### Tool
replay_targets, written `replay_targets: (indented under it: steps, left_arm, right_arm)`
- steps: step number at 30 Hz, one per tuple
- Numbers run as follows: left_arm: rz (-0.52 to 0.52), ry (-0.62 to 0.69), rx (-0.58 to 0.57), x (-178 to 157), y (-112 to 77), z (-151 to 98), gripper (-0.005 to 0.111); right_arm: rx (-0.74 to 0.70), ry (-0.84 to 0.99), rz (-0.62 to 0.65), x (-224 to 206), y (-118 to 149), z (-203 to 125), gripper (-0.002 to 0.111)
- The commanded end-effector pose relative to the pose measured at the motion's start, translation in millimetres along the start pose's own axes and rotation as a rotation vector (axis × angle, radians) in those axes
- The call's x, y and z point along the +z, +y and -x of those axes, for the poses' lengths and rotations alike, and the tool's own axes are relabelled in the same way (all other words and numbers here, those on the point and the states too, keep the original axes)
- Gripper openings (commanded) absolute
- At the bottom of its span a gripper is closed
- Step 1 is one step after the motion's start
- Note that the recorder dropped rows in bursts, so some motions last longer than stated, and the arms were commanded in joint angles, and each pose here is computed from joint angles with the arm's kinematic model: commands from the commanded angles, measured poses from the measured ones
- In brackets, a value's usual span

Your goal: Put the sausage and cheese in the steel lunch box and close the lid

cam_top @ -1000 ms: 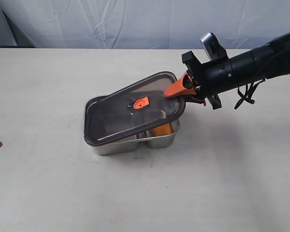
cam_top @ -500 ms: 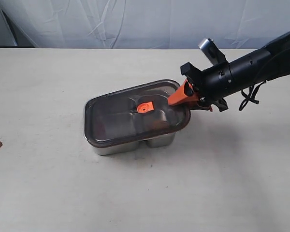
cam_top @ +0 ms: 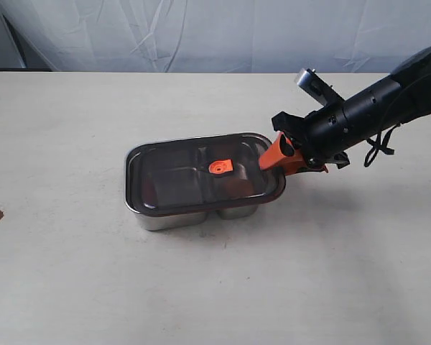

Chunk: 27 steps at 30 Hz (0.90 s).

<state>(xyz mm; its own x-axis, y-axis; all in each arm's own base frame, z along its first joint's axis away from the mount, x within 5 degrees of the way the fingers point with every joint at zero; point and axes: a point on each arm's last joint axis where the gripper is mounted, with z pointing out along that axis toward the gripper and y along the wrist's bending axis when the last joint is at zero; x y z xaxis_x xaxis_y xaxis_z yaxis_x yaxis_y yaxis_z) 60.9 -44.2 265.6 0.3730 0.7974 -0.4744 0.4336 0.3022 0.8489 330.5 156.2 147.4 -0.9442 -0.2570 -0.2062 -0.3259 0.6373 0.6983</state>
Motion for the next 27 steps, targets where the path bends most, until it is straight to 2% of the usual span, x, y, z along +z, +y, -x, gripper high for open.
replay_targets:
  steps: [1, 10, 19, 27]
  left_arm:
    - [0.005, -0.006, -0.015, -0.3, -0.5, 0.1, 0.050]
    - [0.005, -0.006, -0.015, -0.3, -0.5, 0.1, 0.050]
    - [0.005, -0.006, -0.015, -0.3, -0.5, 0.1, 0.050]
    - [0.005, -0.006, -0.015, -0.3, -0.5, 0.1, 0.050]
  right_arm:
    - [-0.017, 0.005, -0.001, -2.0, 0.0, -0.5, 0.023]
    - [-0.018, 0.010, 0.002, -2.0, 0.2, -1.0, -0.001]
    - [0.043, 0.000, -0.009, -1.4, -0.3, -0.1, -0.001]
    - [0.035, 0.014, -0.012, 3.2, 4.0, -1.4, -0.001]
